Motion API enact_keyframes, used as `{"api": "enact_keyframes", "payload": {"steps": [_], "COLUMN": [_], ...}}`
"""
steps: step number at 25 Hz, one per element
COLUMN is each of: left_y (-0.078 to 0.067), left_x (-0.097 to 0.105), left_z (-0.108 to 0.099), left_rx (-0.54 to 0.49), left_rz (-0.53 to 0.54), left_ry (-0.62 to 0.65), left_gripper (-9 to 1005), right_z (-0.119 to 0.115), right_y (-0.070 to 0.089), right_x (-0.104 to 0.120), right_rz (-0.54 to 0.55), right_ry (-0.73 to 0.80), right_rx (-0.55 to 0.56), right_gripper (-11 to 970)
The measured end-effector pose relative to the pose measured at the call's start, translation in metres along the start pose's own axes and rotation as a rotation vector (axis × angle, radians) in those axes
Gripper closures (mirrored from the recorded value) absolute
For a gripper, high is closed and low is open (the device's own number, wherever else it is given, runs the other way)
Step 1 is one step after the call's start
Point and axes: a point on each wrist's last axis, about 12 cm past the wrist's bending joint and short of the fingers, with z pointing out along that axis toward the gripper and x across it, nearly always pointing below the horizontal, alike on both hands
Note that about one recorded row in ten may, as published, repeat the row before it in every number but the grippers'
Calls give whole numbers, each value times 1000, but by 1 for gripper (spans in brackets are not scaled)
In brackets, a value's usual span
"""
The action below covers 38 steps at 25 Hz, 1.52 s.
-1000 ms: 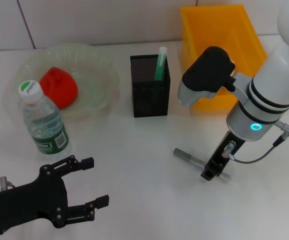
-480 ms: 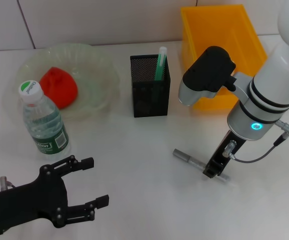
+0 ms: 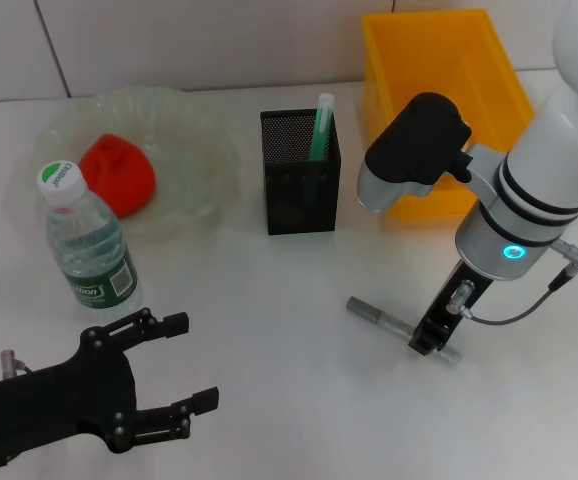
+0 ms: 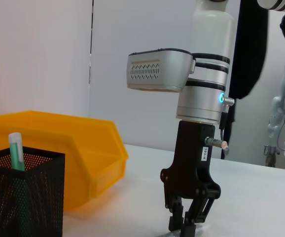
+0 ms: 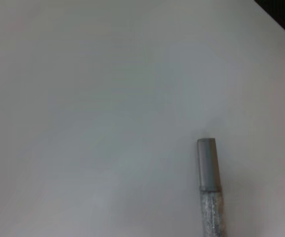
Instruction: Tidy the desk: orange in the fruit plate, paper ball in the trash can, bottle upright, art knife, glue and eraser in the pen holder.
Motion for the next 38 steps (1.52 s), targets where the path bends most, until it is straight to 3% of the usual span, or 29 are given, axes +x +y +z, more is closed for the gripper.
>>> {"api": "enact_keyframes", "payload": {"steps": [24,31,35,36,38], "left_y": [1,1,1,1,1], "left_x": [-1,-1,-2,-2,-2], "left_z": [0,-1,-1,-1,-1], "left_rx": [-3,-2,0,0,1], "left_rz": [1,3,6,6,7], "left_ry": [-3,-7,-8,-8,-8], "left_gripper": [126,126,126,126,126], "right_z": [-5,-46,-73,-87,-94], "right_y": [-1,-15,-22,-23,-23], "right_x": [-4,1,5,7,7], "right_rz": [-5,41,35,16,3], "right_ry": [-20,-184,-249,-267,-272], "right_rx": [-6,-102,-29,49,86], "right_gripper": [832,832,832,832,831]}}
